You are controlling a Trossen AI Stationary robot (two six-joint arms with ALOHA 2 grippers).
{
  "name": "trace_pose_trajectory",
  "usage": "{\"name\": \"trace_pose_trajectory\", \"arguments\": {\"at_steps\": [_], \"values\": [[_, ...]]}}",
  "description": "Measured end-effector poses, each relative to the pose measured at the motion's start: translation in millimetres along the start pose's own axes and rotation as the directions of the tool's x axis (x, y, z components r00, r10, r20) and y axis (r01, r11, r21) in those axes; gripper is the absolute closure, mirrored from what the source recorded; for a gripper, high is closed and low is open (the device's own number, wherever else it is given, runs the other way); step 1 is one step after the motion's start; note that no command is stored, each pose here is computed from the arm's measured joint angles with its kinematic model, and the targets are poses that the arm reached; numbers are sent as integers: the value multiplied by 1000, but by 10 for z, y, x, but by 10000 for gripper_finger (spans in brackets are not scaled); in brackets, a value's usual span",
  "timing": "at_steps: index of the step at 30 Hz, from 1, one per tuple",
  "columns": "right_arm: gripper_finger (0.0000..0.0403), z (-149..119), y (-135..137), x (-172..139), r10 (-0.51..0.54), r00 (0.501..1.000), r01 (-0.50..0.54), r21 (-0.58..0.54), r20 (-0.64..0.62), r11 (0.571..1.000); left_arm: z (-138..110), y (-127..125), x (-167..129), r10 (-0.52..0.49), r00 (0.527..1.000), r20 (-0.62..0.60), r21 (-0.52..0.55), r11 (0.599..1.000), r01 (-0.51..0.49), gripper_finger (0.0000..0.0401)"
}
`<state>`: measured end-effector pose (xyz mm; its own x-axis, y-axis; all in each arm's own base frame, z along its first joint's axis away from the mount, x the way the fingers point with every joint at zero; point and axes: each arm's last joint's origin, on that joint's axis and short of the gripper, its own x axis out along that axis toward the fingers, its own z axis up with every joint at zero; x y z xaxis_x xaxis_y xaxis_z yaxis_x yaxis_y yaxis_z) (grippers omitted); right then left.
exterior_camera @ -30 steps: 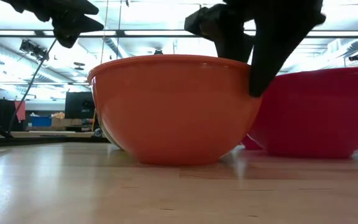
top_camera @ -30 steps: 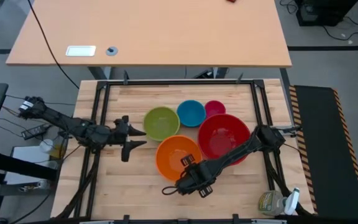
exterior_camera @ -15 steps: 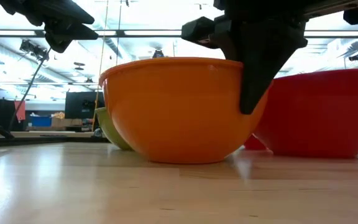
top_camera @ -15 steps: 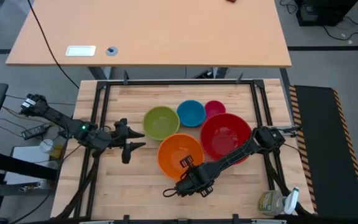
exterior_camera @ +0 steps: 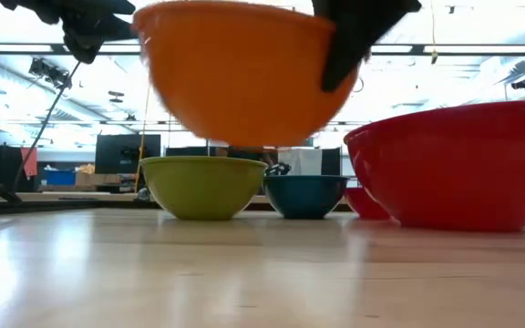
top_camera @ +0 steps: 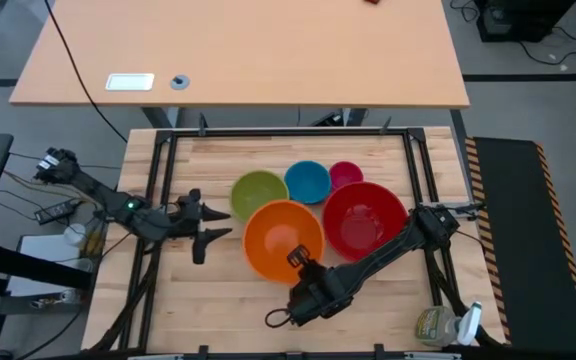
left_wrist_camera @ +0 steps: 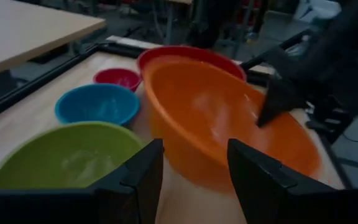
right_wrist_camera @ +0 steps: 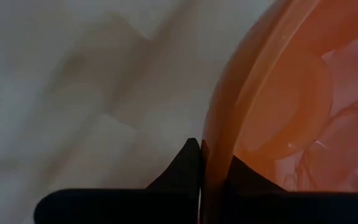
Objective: Nest bowls inside each other
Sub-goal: Stack the orange bowl into the red bowl
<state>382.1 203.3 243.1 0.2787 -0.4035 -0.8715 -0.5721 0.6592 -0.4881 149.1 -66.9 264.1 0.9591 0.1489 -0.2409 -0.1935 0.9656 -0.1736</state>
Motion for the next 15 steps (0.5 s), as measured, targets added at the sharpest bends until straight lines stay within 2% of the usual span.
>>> {"name": "trace_pose_trajectory", "arguments": {"at_steps": [3,5,8,11,15], "values": [[383,-111,-90,-119,-40,995,45,57,-87,997,12,-12,-28,-15,1000,11,-12,1000,16,220],[383,-181,-144,-165,-41,991,60,142,-130,988,3,-16,-16,-11,1000,6,-21,1000,11,220],[382,-277,-202,-289,-1,997,20,234,-80,972,-8,-10,56,21,1000,2,-9,1000,-21,220],[382,-390,-233,-481,-38,998,55,329,-58,943,-19,25,140,65,998,-7,5,998,-65,220],[382,-543,-281,-725,-35,999,29,446,4,895,-28,85,236,63,997,-41,-9,998,-64,220]]}}
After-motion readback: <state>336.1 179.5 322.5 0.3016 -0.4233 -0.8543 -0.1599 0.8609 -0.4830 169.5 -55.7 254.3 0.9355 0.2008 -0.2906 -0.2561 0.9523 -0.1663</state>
